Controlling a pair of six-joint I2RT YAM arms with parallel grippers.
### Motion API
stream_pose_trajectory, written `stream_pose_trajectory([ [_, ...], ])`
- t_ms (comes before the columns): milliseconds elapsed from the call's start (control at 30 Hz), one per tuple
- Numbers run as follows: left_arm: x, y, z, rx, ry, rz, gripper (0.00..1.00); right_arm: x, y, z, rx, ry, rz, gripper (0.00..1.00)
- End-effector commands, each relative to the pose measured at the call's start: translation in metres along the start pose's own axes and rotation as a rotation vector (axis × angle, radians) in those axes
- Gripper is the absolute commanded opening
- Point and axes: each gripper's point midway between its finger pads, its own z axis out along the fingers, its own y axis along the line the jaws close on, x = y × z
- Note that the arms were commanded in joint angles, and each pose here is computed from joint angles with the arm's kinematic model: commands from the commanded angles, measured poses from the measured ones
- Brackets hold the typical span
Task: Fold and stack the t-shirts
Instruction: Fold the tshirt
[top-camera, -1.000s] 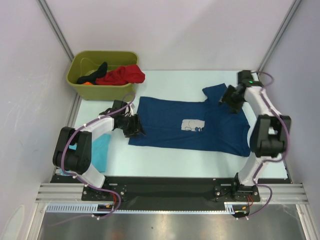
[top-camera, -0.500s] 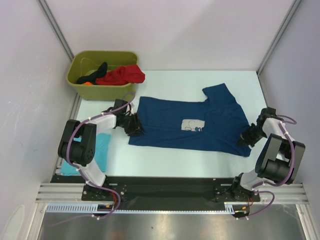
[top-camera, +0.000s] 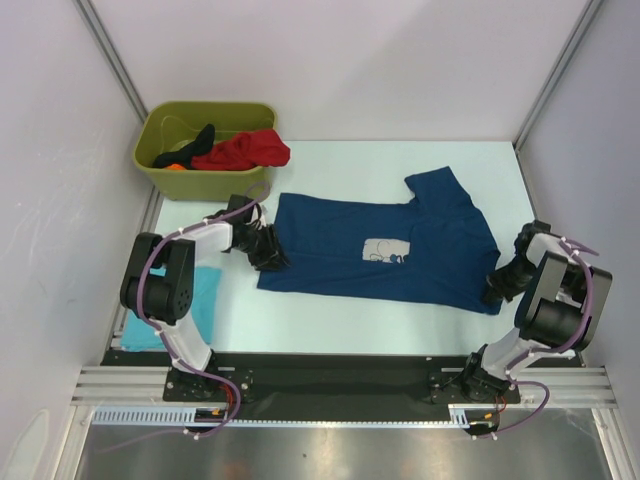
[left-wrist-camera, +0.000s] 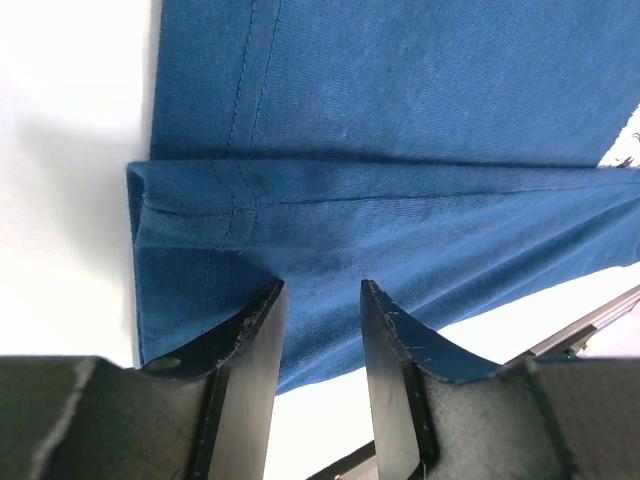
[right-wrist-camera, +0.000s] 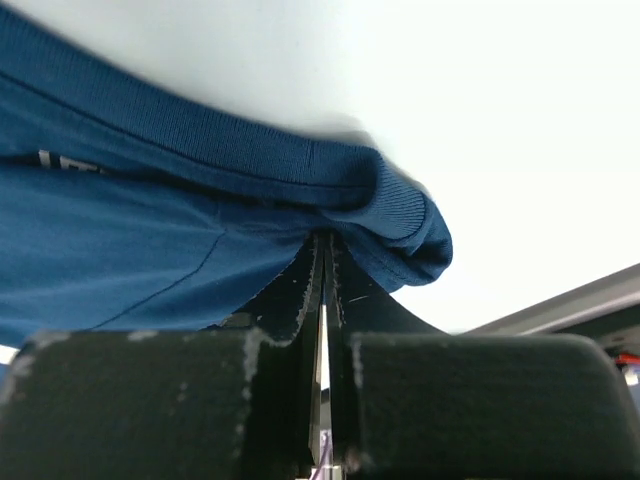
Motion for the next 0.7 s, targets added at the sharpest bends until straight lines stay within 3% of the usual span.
stream_pose_trajectory([
  [0, 0.005, 0.043, 0.004, -0.175, 0.011, -0.008, 0.43, -0.032, -0.04, 0.021, 0.241, -0.134, 0.016, 0.0],
  [200, 0.013, 0.044, -0.019, -0.211, -0.021, 0.014, 0.43, -0.065, -0.017, -0.019, 0.191, -0.236, -0.025, 0.02],
  [267, 0.011, 0.039, -0.034, -0.216, -0.062, 0.049, 0.43, -0.066, -0.005, -0.039, 0.158, -0.245, -0.055, 0.14],
  [300, 0.01, 0.035, -0.041, -0.219, -0.073, 0.069, 0.43, -0.073, 0.009, -0.054, 0.107, -0.271, -0.087, 0.28],
  [400, -0.008, 0.012, -0.067, -0.211, -0.169, 0.174, 0.49, -0.079, 0.047, -0.09, -0.076, -0.341, -0.163, 0.52],
  [500, -0.028, -0.007, -0.084, -0.213, -0.247, 0.258, 0.54, -0.1, 0.095, -0.121, -0.261, -0.455, -0.2, 0.66],
  [667, -0.047, -0.031, -0.096, -0.193, -0.294, 0.34, 0.57, -0.12, 0.171, -0.137, -0.42, -0.463, -0.272, 0.73],
])
